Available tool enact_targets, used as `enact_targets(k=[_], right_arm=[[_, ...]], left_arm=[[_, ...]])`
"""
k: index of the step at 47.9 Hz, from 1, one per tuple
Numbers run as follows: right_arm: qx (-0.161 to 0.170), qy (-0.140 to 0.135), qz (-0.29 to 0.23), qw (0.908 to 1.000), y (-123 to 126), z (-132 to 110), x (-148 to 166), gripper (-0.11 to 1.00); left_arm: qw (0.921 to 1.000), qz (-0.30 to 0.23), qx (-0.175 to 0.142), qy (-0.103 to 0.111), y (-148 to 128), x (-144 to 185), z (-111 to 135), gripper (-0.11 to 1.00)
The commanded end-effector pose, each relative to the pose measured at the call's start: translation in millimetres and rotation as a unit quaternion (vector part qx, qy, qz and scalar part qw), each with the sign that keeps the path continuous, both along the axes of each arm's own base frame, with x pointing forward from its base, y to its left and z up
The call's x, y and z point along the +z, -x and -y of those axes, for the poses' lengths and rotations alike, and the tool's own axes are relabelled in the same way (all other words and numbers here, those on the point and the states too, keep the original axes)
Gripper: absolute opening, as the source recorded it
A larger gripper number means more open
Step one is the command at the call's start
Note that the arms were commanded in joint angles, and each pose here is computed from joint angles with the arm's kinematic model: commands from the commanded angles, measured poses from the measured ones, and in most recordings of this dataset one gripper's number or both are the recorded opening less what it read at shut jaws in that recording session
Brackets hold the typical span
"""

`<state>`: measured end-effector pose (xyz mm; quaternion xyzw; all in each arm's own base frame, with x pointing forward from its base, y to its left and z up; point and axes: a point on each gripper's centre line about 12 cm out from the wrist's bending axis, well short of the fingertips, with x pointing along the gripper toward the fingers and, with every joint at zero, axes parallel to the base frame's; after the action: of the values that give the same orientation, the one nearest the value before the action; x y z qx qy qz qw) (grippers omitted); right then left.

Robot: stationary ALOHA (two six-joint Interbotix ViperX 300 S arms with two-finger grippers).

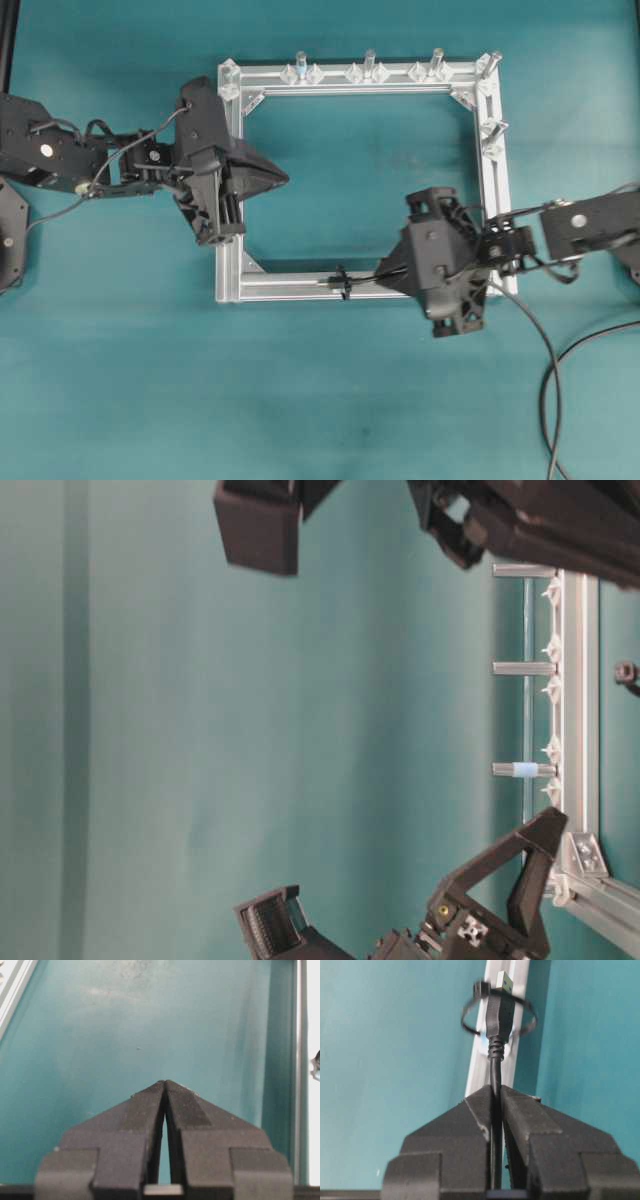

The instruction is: Insert the wire through the string loop located in the center.

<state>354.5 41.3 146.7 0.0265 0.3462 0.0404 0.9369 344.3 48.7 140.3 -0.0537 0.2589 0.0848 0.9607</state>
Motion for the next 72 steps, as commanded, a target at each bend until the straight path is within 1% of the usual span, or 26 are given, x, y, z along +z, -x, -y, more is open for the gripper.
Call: enact_targets(k=[1, 13, 21, 24, 28, 36, 39, 43, 45, 47, 57, 61, 63, 72], right_arm=[[-0.001, -0.004, 0.023, 0.9997, -14, -1, 12, 0.08], [-0.001, -0.004, 0.027, 0.9996, -29, -3, 12, 0.08], [-0.001, -0.004, 0.025, 0.9997, -33, -3, 10, 0.08], [-0.001, -0.003, 0.022, 0.9998, -32, -3, 9, 0.08], [-0.001, -0.003, 0.021, 0.9998, -32, -3, 8, 0.08], [-0.001, -0.003, 0.022, 0.9998, -32, -3, 9, 0.08], [-0.001, -0.003, 0.022, 0.9998, -32, -3, 9, 0.08], [-0.001, -0.003, 0.022, 0.9998, -31, -3, 9, 0.08], [-0.001, -0.003, 0.021, 0.9998, -32, -3, 8, 0.08], [-0.001, -0.003, 0.021, 0.9998, -32, -3, 8, 0.08], [-0.001, -0.003, 0.019, 0.9998, -31, -3, 7, 0.08], [-0.001, -0.002, 0.02, 0.9998, -31, -3, 7, 0.08], [0.0, -0.003, 0.02, 0.9998, -31, -4, 7, 0.08], [-0.001, -0.003, 0.021, 0.9998, -32, -3, 8, 0.08]], left_arm=[[0.9997, 0.023, -0.005, -0.001, -5, 14, 4, 0.05], [0.9996, 0.023, -0.015, 0.001, -5, 14, 11, 0.05], [0.9996, 0.022, -0.02, 0.0, -5, 14, 14, 0.05], [0.9995, 0.018, -0.027, 0.0, -6, 13, 18, 0.05], [0.9994, 0.003, -0.035, 0.001, -7, 12, 23, 0.05], [0.9977, -0.045, -0.05, 0.007, -9, 12, 32, 0.05], [0.9967, -0.059, -0.057, 0.006, -10, 17, 35, 0.07], [0.9966, -0.057, -0.06, 0.006, -7, 31, 36, 0.09], [0.9967, -0.054, -0.06, 0.006, -3, 39, 36, 0.13], [0.997, -0.049, -0.06, 0.006, 1, 46, 37, 0.2], [0.9973, -0.038, -0.062, 0.012, 19, 70, 41, 0.71], [0.9965, -0.046, -0.068, 0.014, 24, 73, 45, 0.85], [0.9961, -0.052, -0.071, 0.014, 26, 74, 46, 0.87], [0.9947, -0.063, -0.079, 0.014, 30, 75, 51, 0.87]])
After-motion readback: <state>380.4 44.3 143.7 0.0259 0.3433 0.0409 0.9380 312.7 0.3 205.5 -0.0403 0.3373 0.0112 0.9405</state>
